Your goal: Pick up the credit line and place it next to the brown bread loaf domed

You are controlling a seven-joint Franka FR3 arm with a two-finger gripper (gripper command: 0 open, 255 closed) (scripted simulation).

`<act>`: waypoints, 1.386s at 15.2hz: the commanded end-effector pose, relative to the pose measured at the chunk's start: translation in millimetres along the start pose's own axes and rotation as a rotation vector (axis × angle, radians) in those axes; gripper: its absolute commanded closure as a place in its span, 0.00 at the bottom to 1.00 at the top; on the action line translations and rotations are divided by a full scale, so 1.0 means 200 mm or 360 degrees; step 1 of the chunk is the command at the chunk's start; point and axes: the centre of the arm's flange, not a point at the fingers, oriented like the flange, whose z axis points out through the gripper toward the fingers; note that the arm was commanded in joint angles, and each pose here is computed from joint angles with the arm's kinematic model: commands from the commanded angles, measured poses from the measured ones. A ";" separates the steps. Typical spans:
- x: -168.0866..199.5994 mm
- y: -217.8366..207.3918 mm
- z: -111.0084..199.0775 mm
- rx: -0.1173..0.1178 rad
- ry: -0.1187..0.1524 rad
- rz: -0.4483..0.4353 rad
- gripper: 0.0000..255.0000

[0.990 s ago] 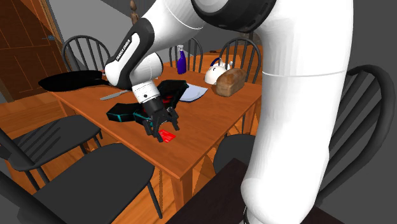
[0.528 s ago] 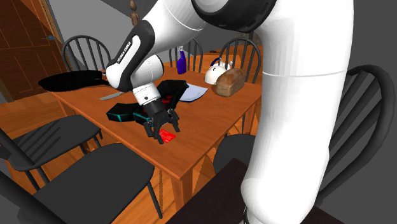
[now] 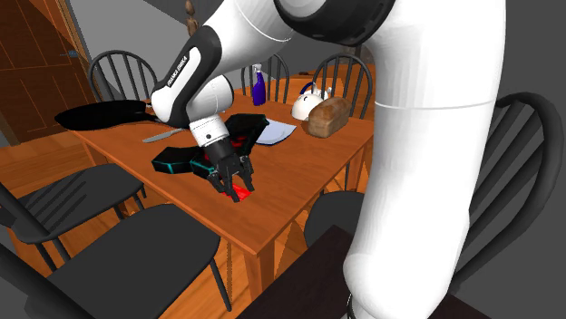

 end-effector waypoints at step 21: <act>-0.25 -0.02 -0.36 0.0004 -0.0015 -0.0005 1.00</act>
